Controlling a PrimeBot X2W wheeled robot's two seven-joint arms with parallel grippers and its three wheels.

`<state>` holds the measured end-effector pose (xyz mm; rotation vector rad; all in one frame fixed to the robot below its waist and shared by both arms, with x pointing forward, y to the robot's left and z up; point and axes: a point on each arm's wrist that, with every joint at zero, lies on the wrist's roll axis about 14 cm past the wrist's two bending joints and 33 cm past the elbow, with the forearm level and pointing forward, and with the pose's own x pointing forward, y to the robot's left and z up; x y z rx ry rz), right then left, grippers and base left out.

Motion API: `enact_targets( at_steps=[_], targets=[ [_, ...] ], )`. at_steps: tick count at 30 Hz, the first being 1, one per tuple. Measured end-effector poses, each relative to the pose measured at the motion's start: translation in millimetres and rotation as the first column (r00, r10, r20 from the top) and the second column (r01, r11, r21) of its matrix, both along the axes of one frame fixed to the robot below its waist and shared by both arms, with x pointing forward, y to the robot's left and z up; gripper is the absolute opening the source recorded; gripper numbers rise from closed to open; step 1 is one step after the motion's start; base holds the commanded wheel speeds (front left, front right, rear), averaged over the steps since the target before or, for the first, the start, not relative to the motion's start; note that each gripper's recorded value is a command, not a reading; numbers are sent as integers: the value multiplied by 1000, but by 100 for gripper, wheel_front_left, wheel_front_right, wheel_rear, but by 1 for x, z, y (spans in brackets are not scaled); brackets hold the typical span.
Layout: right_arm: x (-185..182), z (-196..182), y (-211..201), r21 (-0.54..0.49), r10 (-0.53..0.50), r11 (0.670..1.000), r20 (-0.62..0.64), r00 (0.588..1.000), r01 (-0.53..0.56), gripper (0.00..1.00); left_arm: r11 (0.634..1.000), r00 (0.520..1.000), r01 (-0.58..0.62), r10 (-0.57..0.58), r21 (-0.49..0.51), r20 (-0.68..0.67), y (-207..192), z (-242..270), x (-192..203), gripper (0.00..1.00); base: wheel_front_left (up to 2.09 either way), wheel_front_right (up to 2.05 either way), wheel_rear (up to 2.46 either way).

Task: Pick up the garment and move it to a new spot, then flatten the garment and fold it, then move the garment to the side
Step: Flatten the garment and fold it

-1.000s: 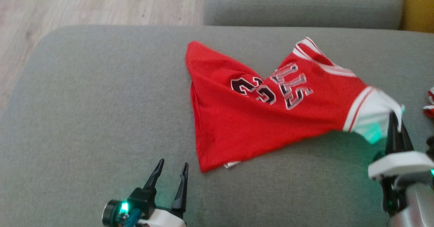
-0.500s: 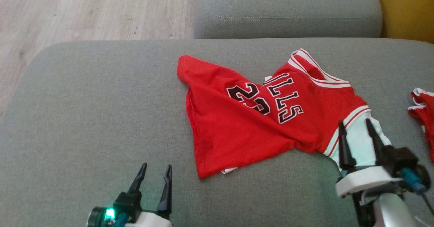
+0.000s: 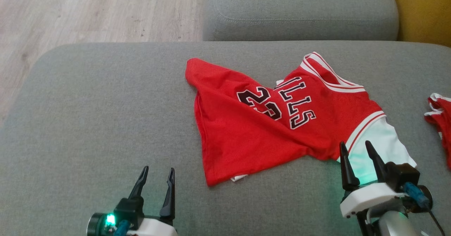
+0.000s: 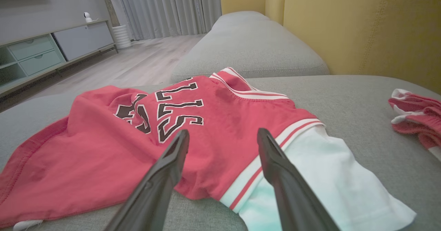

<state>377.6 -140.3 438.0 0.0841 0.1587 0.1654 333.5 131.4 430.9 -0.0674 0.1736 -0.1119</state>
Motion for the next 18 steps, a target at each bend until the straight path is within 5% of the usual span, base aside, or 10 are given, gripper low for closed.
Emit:
enact_targets(
  at_steps=[8,18],
  targets=[
    [-4,-5,-5,1,-14,1000,-15,1000,14,100,999,999,51,-51,-13,-3,-14,0,2,100,0,0,0],
    [3,-12,-25,-2,-76,997,-36,996,76,100,954,948,236,-268,-182,-173,-78,-45,-10,100,0,0,0]
  ],
)
